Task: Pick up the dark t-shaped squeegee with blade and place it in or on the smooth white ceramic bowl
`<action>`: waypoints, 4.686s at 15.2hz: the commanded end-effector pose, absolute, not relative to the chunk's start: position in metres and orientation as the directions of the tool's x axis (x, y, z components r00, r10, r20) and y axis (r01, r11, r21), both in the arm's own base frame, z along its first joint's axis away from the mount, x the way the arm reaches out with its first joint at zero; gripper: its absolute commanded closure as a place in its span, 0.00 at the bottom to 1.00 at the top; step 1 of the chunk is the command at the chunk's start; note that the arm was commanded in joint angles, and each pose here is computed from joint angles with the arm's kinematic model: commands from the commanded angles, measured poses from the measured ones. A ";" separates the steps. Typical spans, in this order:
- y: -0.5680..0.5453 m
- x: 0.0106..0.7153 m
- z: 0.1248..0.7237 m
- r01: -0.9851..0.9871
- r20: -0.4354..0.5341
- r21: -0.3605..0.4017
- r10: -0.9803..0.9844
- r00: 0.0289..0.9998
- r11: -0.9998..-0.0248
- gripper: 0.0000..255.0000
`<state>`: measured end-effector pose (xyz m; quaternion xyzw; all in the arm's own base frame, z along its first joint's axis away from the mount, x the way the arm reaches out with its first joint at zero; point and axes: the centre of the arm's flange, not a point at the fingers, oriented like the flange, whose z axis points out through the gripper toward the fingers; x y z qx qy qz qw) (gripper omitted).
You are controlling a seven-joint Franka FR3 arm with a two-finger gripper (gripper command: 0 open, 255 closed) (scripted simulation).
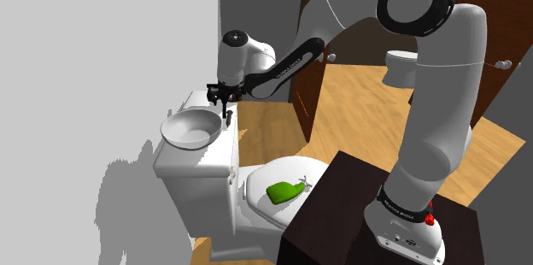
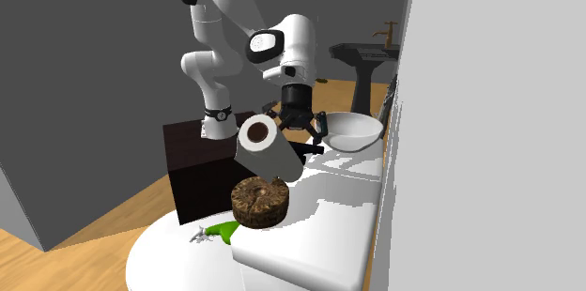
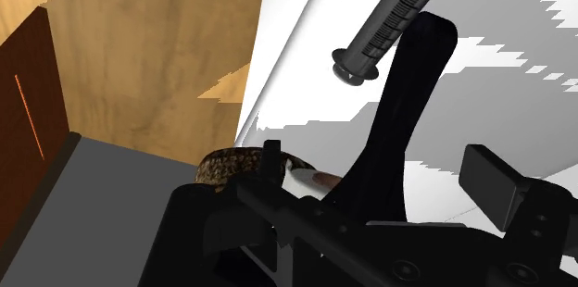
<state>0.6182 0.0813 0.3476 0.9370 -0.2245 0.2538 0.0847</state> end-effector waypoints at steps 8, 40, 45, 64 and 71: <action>0.081 0.618 0.347 -0.464 0.514 0.045 -0.378 0.770 -0.885 1.00; 0.081 0.618 0.485 -0.464 0.514 0.045 -0.378 0.770 -0.885 1.00; 0.119 0.606 0.491 -0.464 0.514 0.045 -0.378 0.770 -0.885 1.00; 0.287 0.551 0.462 -0.464 0.514 0.045 -0.378 0.770 -0.885 1.00; 0.287 0.551 0.425 -0.464 0.514 0.045 -0.378 0.770 -0.885 1.00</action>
